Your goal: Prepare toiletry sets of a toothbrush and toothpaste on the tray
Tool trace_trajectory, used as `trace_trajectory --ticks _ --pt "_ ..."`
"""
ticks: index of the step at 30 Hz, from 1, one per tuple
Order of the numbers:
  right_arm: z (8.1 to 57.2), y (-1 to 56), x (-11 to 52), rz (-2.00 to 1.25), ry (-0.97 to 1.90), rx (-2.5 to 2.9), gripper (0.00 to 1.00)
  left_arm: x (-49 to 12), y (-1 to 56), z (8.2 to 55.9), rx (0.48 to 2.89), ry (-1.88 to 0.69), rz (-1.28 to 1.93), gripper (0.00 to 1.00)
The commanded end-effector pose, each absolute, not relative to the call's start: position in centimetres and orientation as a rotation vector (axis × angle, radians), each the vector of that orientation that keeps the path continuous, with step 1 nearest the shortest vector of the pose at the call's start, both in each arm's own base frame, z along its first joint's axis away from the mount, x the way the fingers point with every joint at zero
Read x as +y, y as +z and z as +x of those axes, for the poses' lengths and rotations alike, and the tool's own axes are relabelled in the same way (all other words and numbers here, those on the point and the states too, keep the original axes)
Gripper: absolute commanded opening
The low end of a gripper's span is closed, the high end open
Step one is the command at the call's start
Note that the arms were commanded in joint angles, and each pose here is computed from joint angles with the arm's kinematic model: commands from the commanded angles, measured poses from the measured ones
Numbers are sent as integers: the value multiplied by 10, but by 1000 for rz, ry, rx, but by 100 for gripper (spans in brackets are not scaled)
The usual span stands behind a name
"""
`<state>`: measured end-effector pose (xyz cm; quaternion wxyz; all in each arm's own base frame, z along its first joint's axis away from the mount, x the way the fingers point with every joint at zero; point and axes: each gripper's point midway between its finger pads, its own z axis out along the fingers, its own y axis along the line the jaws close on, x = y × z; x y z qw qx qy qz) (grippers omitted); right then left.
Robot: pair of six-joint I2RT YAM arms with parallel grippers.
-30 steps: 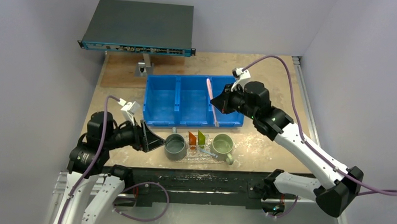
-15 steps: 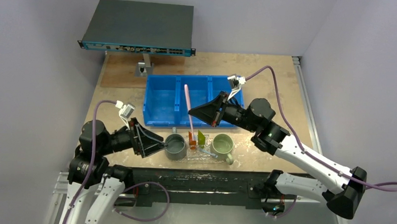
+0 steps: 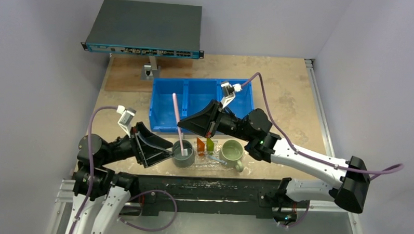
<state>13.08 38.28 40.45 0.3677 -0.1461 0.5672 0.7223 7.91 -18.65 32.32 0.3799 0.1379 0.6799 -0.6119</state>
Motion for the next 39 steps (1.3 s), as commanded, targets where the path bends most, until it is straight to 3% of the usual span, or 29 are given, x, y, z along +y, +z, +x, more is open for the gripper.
trace_trajectory --ticks 1,23,32,36,39 --pt "114 445 386 -382 1961 1291 0 -188 346 66 1624 -1604 431 68" --pt "109 462 410 -309 2039 1135 0 -188 359 48 1512 -1708 486 53" --pt "115 459 413 -297 1981 1128 0 -188 358 44 1511 -1716 501 32" --pt "114 458 413 -303 1952 1130 0 -188 357 45 1517 -1713 492 0" --pt "113 455 411 -311 1935 1136 0 -188 357 45 1518 -1710 490 0"
